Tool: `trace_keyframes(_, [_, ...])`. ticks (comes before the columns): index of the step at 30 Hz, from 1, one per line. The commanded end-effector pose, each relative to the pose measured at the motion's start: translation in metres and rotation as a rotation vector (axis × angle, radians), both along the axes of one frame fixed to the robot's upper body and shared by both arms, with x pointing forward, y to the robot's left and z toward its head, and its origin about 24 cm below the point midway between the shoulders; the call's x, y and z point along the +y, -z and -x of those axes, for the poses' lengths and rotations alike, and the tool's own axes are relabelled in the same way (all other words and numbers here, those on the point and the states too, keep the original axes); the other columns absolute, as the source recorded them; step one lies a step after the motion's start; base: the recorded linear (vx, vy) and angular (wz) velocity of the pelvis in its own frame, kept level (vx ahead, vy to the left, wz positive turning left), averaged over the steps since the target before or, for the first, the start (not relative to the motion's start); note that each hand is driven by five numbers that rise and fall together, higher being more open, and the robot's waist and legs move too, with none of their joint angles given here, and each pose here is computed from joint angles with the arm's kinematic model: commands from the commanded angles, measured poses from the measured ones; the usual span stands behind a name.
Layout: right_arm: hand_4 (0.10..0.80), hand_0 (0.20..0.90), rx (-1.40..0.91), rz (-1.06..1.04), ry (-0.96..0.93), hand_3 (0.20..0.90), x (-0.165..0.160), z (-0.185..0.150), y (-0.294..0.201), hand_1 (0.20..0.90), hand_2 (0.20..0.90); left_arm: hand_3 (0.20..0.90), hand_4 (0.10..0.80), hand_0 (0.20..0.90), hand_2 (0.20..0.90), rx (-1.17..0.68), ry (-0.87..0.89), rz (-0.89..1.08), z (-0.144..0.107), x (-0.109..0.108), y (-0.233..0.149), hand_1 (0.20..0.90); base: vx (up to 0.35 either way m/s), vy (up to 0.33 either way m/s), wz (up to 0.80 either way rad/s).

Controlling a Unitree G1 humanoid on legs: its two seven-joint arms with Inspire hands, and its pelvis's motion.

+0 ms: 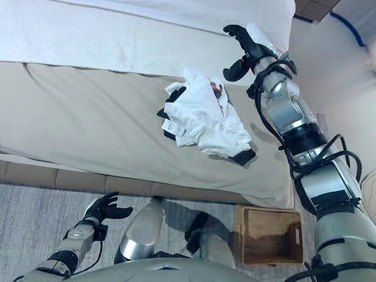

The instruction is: Pick up the clothes from the bed and place them into the basket

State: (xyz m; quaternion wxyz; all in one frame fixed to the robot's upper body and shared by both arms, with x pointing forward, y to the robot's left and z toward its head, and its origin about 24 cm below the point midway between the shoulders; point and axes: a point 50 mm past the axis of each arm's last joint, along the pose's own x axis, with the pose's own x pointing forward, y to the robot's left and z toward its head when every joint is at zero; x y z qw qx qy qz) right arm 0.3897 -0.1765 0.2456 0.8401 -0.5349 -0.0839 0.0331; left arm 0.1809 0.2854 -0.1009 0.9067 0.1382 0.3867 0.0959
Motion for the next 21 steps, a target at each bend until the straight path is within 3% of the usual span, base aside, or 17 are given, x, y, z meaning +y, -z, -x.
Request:
trace_keyframes(1, [0.8, 0.9, 0.025, 0.109, 0.036, 0.9, -0.004, -0.003, -0.023, 0.9, 0.9, 0.9, 0.8, 0.9, 0.9, -0.053, 0.049, -0.021, -0.01, 0.002, -0.01, 0.9, -0.098, -0.042, 0.08])
trace_keyframes(9, [0.8, 0.9, 0.08, 0.131, 0.118, 0.9, 0.0, -0.021, -0.021, 0.9, 0.9, 0.9, 0.8, 0.9, 0.9, -0.164, 0.099, -0.027, -0.039, -0.007, -0.028, 0.9, -0.106, -0.016, 0.13])
trace_keyframes(21, [0.8, 0.9, 0.305, 0.158, 0.285, 0.9, -0.017, -0.028, 0.019, 0.9, 0.9, 0.9, 0.8, 0.9, 0.9, -0.229, 0.095, 0.013, -0.044, -0.018, -0.031, 0.9, -0.065, 0.015, 0.03])
